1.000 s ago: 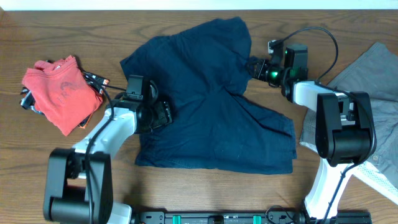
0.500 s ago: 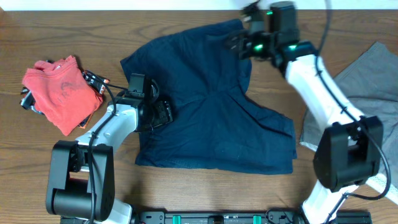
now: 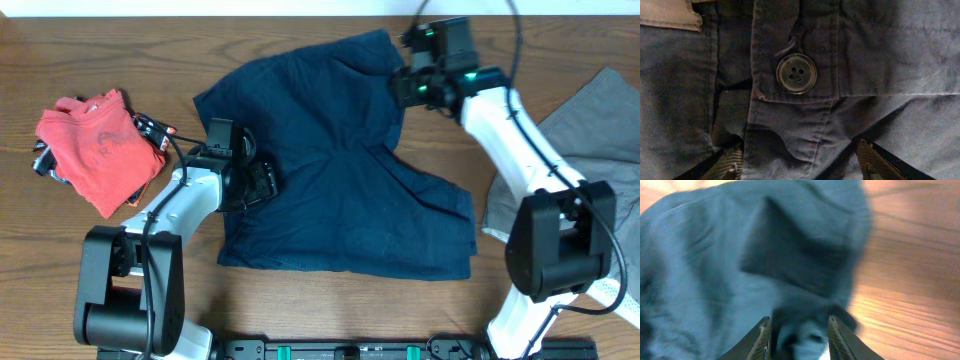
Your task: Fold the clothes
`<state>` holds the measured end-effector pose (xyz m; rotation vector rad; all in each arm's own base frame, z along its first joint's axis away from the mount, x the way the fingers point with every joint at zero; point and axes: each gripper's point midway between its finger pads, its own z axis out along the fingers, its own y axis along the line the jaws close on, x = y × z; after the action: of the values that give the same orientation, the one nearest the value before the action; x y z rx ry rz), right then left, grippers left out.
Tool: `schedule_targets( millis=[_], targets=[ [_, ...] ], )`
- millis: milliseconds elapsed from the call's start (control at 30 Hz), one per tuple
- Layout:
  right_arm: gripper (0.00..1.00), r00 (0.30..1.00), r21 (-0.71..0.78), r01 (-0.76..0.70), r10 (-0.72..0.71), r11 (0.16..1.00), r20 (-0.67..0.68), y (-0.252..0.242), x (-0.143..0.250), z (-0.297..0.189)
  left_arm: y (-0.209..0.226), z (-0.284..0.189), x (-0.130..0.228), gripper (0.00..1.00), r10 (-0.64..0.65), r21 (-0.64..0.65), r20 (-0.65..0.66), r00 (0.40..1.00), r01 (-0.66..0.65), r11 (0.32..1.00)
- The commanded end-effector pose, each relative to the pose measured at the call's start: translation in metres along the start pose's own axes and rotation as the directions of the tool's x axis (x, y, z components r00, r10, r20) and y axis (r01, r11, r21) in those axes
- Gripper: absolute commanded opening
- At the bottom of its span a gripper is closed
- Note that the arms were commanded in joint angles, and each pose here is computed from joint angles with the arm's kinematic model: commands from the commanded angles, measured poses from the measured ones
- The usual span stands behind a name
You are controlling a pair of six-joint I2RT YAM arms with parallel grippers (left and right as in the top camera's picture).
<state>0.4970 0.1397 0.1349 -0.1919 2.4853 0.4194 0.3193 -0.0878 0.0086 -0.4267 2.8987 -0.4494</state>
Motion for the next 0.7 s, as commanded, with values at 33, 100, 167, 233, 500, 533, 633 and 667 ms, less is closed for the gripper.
schedule_targets(
  millis=[33, 100, 167, 233, 500, 533, 633, 667],
  targets=[
    [0.37, 0.998, 0.011, -0.06, 0.06, 0.998, 0.019, -0.02, -0.006, -0.016, 0.01, 0.012, 0.008, 0.74, -0.002, -0.038, -0.039, 0.999, 0.001, 0.999],
    [0.37, 0.998, 0.018, -0.067, 0.067, 0.998, 0.012, -0.025, -0.005, -0.017, 0.01, 0.012, 0.008, 0.74, -0.002, -0.038, -0.04, 0.999, 0.001, 0.999],
    [0.39, 0.998, 0.028, -0.068, 0.068, 0.997, 0.011, -0.027, -0.004, -0.017, 0.01, 0.012, 0.008, 0.74, -0.002, -0.038, -0.039, 0.999, 0.001, 0.999],
    [0.43, 0.998, 0.03, -0.069, 0.069, 0.997, 0.007, -0.028, -0.002, -0.016, 0.01, 0.012, 0.008, 0.74, -0.003, -0.038, -0.04, 0.999, 0.001, 0.999],
    [0.58, 0.991, -0.087, -0.123, 0.118, 0.989, -0.063, -0.007, 0.014, -0.013, 0.011, 0.012, 0.009, 0.74, -0.003, -0.04, -0.043, 0.999, 0.001, 0.999],
    [0.59, 0.991, -0.099, -0.125, 0.119, 0.987, -0.065, -0.005, 0.014, -0.013, 0.011, 0.012, 0.009, 0.74, -0.003, -0.04, -0.043, 0.999, 0.001, 0.999],
    [0.61, 0.99, -0.102, -0.125, 0.117, 0.987, -0.08, -0.001, 0.018, -0.007, 0.011, 0.012, 0.009, 0.74, -0.003, -0.04, -0.043, 0.999, 0.001, 0.999],
    [0.61, 0.99, -0.104, -0.125, 0.117, 0.987, -0.084, 0.0, 0.019, -0.006, 0.011, 0.012, 0.009, 0.74, -0.003, -0.04, -0.043, 0.999, 0.001, 0.999]
  ],
)
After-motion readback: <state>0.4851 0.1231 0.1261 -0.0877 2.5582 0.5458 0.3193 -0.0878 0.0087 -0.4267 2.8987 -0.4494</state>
